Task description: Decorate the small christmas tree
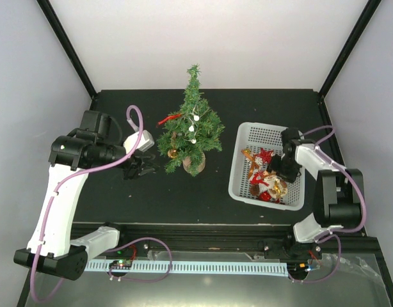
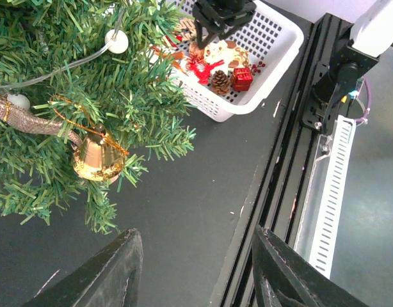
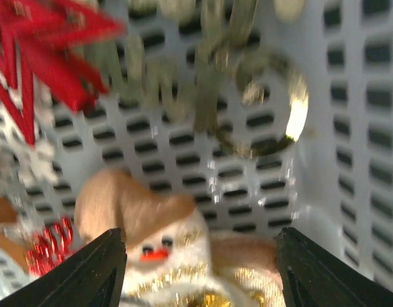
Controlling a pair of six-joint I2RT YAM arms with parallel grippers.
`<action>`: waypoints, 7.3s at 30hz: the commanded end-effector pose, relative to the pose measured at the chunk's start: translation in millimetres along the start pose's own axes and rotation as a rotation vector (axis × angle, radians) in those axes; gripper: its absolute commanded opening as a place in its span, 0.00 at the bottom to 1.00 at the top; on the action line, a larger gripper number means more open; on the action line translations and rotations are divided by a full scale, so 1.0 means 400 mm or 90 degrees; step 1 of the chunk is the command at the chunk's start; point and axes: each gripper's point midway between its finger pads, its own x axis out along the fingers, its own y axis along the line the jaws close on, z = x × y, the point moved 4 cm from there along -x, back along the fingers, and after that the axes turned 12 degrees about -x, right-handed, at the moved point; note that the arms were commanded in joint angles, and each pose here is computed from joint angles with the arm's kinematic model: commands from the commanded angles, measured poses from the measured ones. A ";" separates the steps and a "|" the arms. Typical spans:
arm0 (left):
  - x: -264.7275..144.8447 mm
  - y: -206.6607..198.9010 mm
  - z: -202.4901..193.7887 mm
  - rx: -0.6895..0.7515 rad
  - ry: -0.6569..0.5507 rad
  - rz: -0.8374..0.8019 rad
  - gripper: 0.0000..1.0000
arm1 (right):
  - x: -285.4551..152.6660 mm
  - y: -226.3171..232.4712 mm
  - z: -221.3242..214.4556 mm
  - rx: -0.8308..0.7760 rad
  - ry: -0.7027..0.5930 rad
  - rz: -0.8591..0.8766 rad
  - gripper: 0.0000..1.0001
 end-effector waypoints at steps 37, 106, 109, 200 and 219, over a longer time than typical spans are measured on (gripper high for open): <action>0.024 0.025 -0.015 -0.006 0.020 -0.005 0.50 | -0.169 0.058 0.125 -0.028 -0.160 0.096 0.01; 0.032 0.030 -0.029 -0.010 0.034 -0.007 0.52 | 0.000 -0.033 -0.066 0.018 -0.044 -0.073 0.48; 0.032 0.029 -0.029 -0.012 0.034 -0.008 0.52 | 0.009 -0.039 -0.059 0.022 -0.041 -0.070 0.44; 0.023 0.016 -0.072 -0.007 0.049 0.017 0.53 | -0.751 0.672 0.004 -0.340 -0.311 0.580 0.12; 0.029 0.020 -0.077 -0.010 0.051 0.015 0.53 | -0.725 0.653 -0.009 -0.338 -0.300 0.556 0.24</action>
